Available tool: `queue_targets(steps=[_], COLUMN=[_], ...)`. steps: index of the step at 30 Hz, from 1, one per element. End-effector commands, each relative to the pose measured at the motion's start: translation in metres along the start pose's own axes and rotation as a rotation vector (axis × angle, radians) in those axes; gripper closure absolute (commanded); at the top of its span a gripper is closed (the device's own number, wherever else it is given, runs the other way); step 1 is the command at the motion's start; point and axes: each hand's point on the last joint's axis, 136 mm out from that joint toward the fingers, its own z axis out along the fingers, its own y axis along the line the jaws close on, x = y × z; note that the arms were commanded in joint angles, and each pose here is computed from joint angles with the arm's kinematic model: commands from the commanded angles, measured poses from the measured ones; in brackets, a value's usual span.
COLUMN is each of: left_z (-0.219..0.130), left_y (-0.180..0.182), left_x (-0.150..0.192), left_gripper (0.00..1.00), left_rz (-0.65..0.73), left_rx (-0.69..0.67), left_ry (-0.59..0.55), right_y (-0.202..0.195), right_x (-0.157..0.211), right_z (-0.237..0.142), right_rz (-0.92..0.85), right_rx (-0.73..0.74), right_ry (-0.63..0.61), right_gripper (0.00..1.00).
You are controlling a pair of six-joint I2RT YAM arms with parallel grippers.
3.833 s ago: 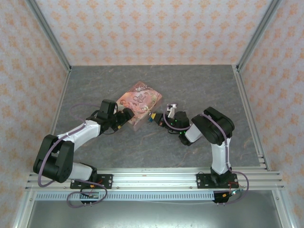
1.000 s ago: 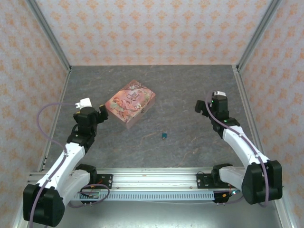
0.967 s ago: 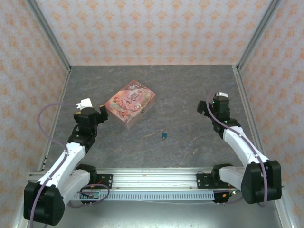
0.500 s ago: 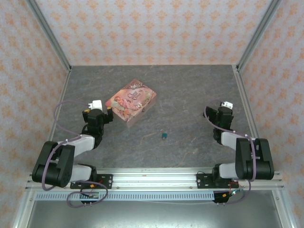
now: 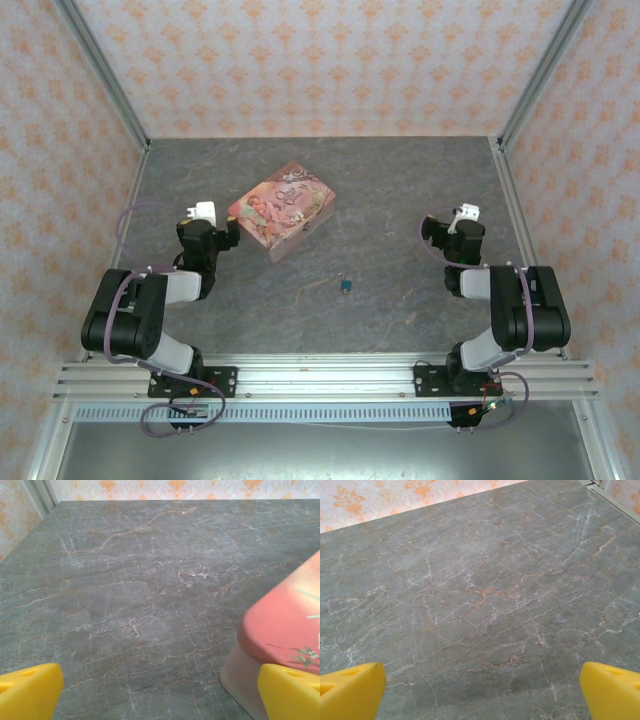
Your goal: Unlock a padlock with a key
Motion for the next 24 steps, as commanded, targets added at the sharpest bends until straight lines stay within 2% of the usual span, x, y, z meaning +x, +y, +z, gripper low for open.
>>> queue_targets(steps=[1,24], left_z=[0.0021,0.0021], left_y=[0.0004,0.0006], left_x=[-0.0039,-0.0036], left_gripper=[0.0,0.0], left_rz=[-0.007,-0.007], left_rx=[0.003,0.002], left_ry=[-0.002,-0.002], right_y=[-0.0017,-0.0004], right_x=[-0.0009,-0.0008], right_z=[0.0016,0.0013], right_rz=[-0.028,-0.037], right_rx=[0.026,0.036], right_ry=[0.002,0.0], right_gripper=[0.01,0.01])
